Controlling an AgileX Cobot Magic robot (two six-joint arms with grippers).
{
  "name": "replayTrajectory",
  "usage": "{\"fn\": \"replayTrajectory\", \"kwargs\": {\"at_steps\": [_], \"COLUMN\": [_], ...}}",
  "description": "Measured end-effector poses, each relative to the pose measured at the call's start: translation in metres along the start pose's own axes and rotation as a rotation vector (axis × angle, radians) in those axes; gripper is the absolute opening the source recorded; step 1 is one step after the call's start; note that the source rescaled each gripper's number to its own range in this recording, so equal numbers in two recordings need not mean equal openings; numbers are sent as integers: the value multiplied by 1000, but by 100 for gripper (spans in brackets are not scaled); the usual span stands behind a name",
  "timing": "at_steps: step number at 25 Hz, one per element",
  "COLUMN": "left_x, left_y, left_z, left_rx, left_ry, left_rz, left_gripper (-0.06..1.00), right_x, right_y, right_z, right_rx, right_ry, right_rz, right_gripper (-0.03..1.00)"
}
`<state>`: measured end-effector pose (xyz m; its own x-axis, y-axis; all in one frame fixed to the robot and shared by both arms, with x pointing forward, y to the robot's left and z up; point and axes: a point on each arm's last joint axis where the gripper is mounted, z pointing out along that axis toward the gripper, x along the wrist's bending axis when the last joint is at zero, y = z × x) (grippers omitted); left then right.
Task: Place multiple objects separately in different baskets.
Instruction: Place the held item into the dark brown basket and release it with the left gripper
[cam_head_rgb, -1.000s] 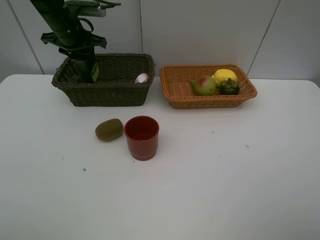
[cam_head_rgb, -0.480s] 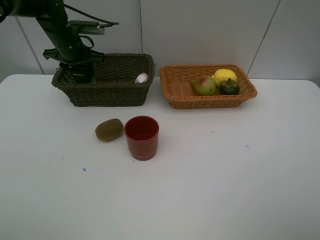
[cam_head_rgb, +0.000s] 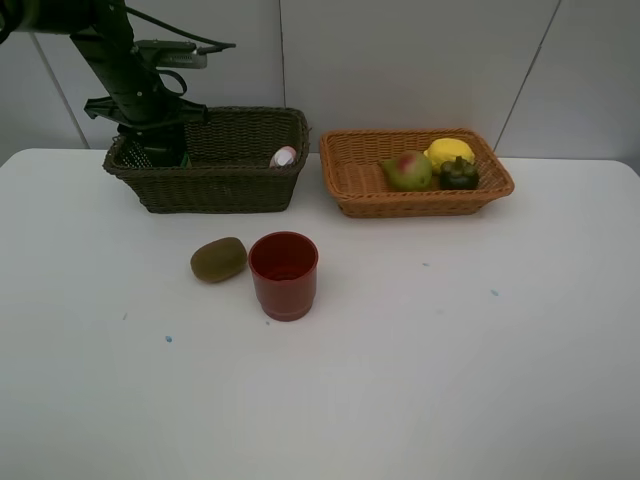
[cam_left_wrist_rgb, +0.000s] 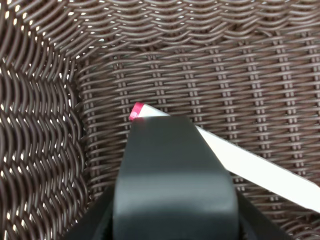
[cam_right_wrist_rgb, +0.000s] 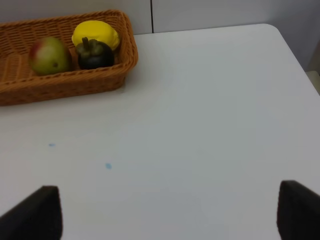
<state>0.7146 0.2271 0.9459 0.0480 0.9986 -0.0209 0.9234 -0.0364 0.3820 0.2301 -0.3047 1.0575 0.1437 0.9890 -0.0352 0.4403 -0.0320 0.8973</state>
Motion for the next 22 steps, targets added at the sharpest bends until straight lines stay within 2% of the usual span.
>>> {"fn": "replayTrajectory", "kwargs": {"at_steps": [12,13,15,17,22], "left_x": [-1,-2,-2,-2,-2], "left_y": [2,2,4,5,5], "left_z": [0,0,0,-1,-1], "left_rx": [-17,-26,-40,-44,-45], "left_ry": [-25,-26,-28,-33,-35], "left_rz": [-27,-32,-50,-72,-79], "left_gripper": [51,59,81,95,100], "right_x": [0,0,0,0,0], "right_y": [0,0,0,0,0], "right_z": [0,0,0,0,0], "right_rx": [0,0,0,0,0], "right_ry": [0,0,0,0,0], "right_rz": [0,0,0,0,0], "right_gripper": [93,93,93,93,93]}}
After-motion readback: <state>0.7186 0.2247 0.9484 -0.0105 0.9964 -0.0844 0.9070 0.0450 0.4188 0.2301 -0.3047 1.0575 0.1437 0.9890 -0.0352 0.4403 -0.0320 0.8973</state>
